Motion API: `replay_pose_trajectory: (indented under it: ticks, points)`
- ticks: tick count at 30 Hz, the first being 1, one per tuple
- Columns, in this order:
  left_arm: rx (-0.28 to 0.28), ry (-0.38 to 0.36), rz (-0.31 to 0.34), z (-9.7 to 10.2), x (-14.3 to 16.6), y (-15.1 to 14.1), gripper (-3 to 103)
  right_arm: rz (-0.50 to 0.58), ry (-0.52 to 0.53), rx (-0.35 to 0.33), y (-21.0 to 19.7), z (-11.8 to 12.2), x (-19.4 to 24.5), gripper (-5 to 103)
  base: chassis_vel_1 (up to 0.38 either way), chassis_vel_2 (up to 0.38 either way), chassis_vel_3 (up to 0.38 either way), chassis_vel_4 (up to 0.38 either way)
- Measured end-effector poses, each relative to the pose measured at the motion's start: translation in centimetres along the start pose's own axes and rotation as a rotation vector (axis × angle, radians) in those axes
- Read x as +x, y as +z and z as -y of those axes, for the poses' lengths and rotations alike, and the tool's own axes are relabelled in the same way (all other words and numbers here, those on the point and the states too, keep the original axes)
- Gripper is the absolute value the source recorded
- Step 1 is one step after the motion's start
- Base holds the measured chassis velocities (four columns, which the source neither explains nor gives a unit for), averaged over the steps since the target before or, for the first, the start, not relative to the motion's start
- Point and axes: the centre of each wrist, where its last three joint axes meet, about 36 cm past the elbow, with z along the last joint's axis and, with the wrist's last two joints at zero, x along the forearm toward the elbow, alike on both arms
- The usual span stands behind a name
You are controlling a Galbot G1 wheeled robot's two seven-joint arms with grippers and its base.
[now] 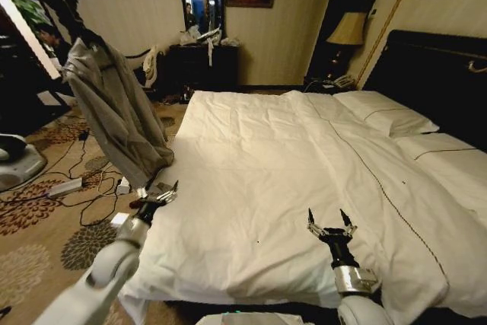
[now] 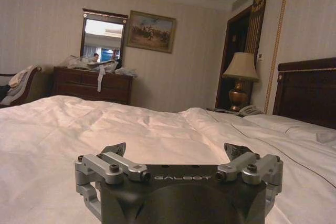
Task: Pick up the clothes from the bed and hang them on the clothes hanger.
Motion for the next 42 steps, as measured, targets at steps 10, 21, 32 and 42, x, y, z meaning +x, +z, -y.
replay_pose_trajectory:
  ticks: [10, 21, 32, 42]
  points:
    - [-0.068, 0.019, -0.009, 1.0, 9.0, 1.3, 100, 0.0, 0.0, 0.0, 0.0, 0.0, 0.0, 100, 0.0, 0.0, 0.0, 0.0]
    - [-0.041, 0.0, 0.001, 2.3, 9.7, 1.7, 100, 0.0, 0.0, 0.0, 0.0, 0.0, 0.0, 100, 0.0, 0.0, 0.0, 0.0]
    - [-0.031, 0.003, -0.018, 2.6, 9.5, 1.6, 100, 0.0, 0.0, 0.0, 0.0, 0.0, 0.0, 100, 0.0, 0.0, 0.0, 0.0]
    - [-0.029, 0.002, -0.017, 2.6, 9.4, 1.6, 100, 0.0, 0.0, 0.0, 0.0, 0.0, 0.0, 100, 0.0, 0.0, 0.0, 0.0]
